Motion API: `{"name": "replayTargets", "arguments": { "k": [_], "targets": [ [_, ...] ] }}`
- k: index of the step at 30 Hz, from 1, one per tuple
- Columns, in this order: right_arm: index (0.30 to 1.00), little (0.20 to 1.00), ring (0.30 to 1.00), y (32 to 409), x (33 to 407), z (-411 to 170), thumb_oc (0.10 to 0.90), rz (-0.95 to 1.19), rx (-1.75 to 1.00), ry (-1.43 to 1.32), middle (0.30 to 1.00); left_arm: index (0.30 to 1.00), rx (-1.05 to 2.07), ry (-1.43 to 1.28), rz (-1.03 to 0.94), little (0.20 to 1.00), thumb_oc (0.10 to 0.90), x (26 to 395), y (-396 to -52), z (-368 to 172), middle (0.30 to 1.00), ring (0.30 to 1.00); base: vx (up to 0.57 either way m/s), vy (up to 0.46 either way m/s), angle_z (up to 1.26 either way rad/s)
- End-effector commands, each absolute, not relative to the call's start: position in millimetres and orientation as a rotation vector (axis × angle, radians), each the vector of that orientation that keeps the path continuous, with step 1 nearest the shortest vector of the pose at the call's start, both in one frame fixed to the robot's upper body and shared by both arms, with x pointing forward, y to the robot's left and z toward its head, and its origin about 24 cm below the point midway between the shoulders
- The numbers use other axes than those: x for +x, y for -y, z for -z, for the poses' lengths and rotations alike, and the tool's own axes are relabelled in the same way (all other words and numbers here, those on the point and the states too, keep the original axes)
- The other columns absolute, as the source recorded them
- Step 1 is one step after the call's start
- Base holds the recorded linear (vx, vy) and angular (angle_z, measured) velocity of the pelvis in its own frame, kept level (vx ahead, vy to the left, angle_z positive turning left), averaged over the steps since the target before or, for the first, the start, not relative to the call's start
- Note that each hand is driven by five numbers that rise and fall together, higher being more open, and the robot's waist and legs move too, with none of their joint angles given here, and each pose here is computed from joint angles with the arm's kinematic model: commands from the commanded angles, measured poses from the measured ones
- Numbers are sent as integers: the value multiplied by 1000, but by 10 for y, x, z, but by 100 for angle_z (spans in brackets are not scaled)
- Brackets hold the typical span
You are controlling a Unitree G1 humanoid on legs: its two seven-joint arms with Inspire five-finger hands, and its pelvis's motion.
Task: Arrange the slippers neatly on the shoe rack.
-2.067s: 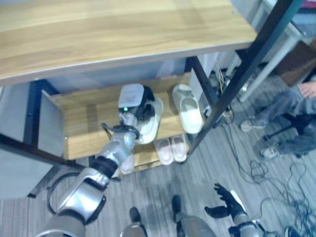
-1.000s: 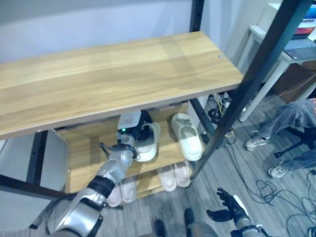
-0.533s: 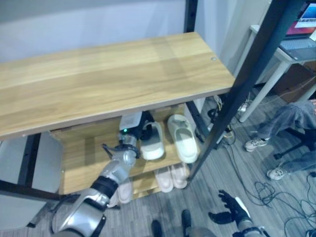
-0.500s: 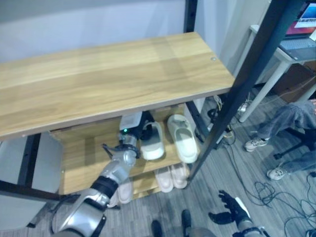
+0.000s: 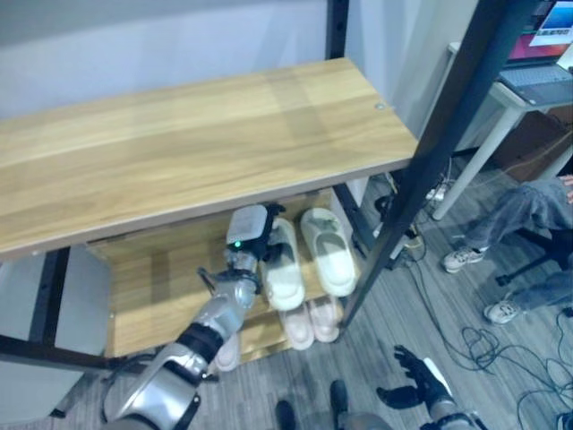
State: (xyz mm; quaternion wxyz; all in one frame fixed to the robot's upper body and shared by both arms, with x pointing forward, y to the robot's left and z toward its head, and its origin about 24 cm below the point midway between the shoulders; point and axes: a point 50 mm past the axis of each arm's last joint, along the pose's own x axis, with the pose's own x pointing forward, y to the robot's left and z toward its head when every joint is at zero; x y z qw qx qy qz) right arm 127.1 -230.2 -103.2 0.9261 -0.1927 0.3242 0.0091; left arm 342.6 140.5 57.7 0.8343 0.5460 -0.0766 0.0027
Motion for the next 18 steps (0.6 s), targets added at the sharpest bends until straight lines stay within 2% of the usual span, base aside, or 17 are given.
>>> {"name": "replayTargets", "arguments": {
  "k": [1,18],
  "targets": [
    [900,900,900,2446,1421,800,800,21,-431,-518,900,900,1134,345,-72,900,800,3634,-1263,-1048,900,900,0,0,0],
    [900,900,900,2383,1335,945,800,-2,-425,-605,900,900,1121,346,-45,900,800,3444,-1410,-974,900,900,-9,-1,4]
  ]
}}
